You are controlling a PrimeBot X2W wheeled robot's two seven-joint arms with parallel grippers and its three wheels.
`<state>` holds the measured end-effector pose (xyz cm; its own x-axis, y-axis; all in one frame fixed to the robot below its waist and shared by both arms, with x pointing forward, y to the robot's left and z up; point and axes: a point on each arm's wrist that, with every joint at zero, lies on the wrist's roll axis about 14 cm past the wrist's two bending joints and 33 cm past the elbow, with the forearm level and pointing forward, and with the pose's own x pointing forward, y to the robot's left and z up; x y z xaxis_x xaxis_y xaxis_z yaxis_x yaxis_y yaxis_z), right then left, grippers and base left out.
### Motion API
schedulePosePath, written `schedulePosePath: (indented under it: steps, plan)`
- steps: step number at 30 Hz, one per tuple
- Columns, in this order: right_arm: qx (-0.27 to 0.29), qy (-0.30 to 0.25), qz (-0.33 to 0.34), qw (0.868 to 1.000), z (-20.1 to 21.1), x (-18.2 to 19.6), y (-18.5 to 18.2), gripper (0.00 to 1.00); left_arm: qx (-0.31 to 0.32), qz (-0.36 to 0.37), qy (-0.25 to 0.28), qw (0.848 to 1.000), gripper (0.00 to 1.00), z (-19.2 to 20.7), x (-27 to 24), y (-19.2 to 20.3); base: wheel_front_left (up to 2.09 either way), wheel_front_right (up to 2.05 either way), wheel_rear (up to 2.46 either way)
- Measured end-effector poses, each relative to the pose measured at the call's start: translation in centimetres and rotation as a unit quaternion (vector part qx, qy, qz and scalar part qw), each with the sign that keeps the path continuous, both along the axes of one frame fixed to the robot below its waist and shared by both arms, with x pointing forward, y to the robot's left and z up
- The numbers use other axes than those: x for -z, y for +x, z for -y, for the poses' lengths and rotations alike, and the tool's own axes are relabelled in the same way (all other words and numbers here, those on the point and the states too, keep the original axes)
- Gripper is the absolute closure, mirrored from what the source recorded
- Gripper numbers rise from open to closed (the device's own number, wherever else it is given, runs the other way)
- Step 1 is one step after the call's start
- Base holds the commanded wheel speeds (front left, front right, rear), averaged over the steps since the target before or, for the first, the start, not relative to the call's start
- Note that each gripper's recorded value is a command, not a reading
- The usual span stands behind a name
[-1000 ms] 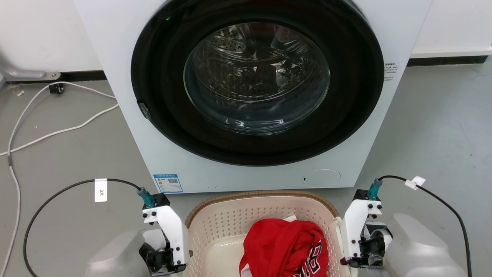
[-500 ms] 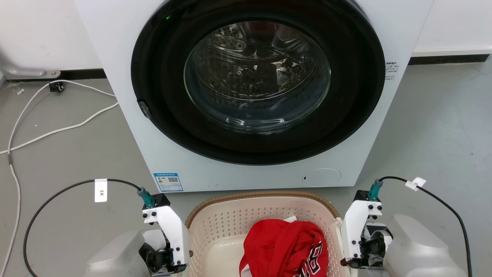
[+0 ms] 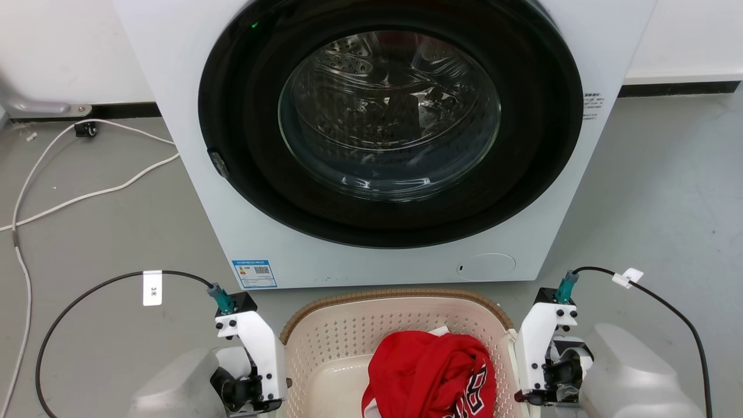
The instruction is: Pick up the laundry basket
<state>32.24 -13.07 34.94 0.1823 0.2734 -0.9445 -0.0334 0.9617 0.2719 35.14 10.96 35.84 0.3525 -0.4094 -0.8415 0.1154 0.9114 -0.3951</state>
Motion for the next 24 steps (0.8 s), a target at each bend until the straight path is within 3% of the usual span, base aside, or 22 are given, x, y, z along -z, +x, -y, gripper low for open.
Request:
schedulePosePath:
  steps: [24]
  plan:
    - [0.001, 0.000, -0.002, 1.000, 0.04, 0.17, -0.20, 1.00, 0.000, 0.003, 0.000, 1.000, 1.00, 0.03, 0.03, 0.01, 0.00, 0.00, 0.00]
